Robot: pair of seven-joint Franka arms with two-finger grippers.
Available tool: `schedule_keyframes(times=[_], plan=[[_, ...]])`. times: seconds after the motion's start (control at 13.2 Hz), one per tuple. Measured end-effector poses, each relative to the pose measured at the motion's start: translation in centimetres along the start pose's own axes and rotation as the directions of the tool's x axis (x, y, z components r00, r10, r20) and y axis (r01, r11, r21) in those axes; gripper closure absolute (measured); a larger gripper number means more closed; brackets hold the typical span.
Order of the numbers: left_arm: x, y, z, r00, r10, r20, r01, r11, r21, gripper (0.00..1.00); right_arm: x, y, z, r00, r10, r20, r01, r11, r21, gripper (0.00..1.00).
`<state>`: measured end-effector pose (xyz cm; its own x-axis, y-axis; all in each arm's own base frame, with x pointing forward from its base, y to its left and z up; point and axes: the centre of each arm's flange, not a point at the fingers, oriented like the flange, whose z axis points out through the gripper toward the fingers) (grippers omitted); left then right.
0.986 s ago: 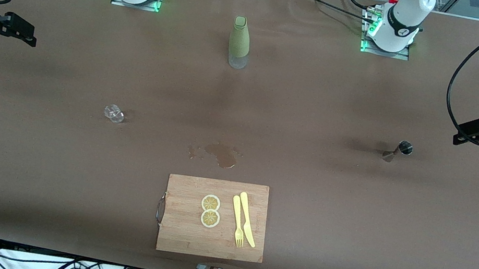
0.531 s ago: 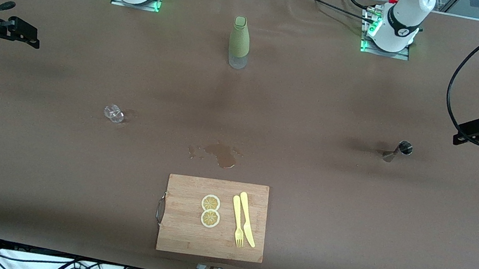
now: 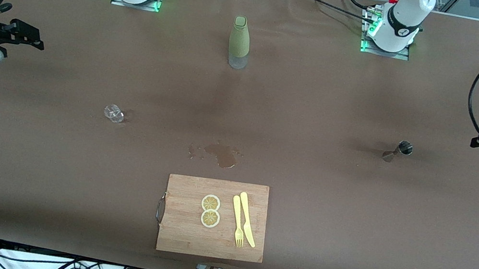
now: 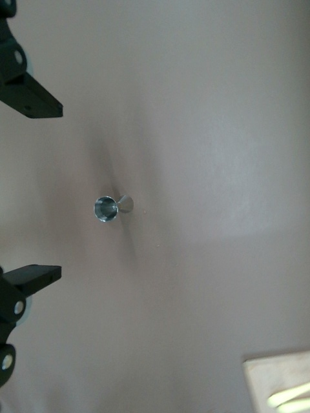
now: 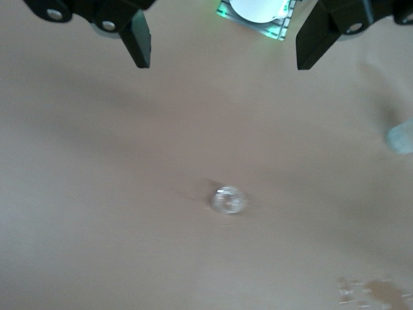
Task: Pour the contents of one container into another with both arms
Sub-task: 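Lower the right gripper to the glass cup while the left gripper reaches the jigger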
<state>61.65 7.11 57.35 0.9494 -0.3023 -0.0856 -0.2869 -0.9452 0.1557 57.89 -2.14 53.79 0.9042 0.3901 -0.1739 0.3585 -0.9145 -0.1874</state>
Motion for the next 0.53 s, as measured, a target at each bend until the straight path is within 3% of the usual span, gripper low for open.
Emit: schedule_keyframes(times=[0.23, 0.38, 0.53], plan=[[-2.3, -5.0, 2.0, 0.962, 0.266, -0.063, -0.272, 0.953, -0.133, 0.00, 0.0, 2.9, 1.9, 0.985, -0.172, -0.009, 0.172, 0.982, 0.077, 0.00], [-3.6, -8.1, 5.0, 0.888, 0.435, -0.149, -0.459, 0.864, -0.208, 0.00, 0.4, 4.9, 4.1, 0.949, -0.313, -0.027, 0.314, 0.939, 0.139, 0.00], [-4.5, -10.5, 9.3, 0.777, 0.576, -0.256, -0.629, 0.731, -0.264, 0.00, 0.7, 7.3, 7.3, 0.884, -0.459, -0.085, 0.466, 0.856, 0.224, 0.00]])
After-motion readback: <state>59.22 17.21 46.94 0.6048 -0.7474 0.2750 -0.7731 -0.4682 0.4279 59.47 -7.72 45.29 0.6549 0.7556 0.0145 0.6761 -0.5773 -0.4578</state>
